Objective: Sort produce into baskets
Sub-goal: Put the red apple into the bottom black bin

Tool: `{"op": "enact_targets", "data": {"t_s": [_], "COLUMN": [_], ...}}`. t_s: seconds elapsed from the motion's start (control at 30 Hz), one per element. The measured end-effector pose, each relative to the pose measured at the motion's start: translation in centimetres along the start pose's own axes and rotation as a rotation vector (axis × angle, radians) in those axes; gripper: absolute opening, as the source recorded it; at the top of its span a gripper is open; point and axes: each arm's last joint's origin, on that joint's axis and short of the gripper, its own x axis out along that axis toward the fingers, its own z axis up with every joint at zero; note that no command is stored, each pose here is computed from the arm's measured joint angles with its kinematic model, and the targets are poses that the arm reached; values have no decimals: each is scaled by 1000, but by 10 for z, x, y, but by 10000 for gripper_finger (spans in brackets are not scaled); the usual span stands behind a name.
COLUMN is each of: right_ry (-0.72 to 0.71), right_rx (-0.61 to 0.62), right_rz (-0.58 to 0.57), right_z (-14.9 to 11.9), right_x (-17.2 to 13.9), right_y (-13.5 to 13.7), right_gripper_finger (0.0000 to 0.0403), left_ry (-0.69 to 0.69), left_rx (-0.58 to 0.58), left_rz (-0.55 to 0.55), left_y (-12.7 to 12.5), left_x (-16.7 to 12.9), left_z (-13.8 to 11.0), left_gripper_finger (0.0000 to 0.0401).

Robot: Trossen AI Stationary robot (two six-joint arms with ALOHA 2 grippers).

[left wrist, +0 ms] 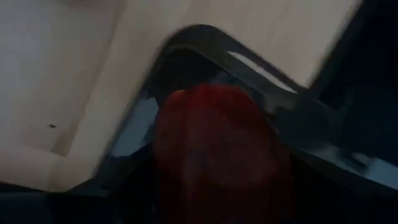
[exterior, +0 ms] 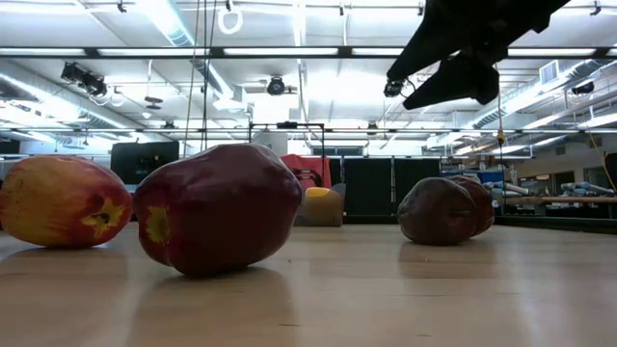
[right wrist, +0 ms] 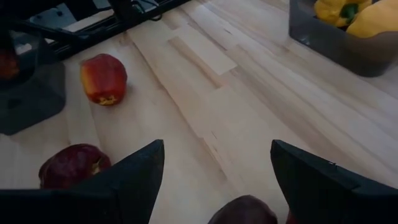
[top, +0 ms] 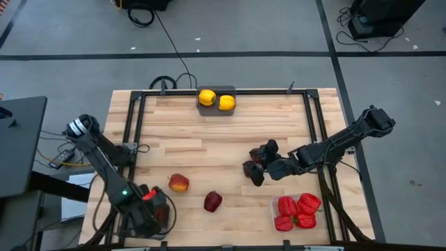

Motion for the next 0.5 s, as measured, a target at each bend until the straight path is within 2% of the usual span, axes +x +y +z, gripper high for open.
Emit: {"op": "enact_targets", "data": {"t_s": [0.13, 0.37, 0.5], "right_ry": [0, 4, 3], "right_rx": [10, -1, -1], "right_rz": [6, 22, 20], "right_z": [-1, -4, -4], "right_x": [-2, -5, -5], "right_y": [2, 5, 5], "right_gripper_finger": [303, 303, 303], "left_ry": [2, 35, 58], "left_rx": [-4, 8, 22], "left_rz": [45, 67, 63], "left_y": [1, 2, 4], "left_x": [11, 15, 11], "left_z": [2, 5, 14], "left_gripper_finger": [317, 387, 393]}}
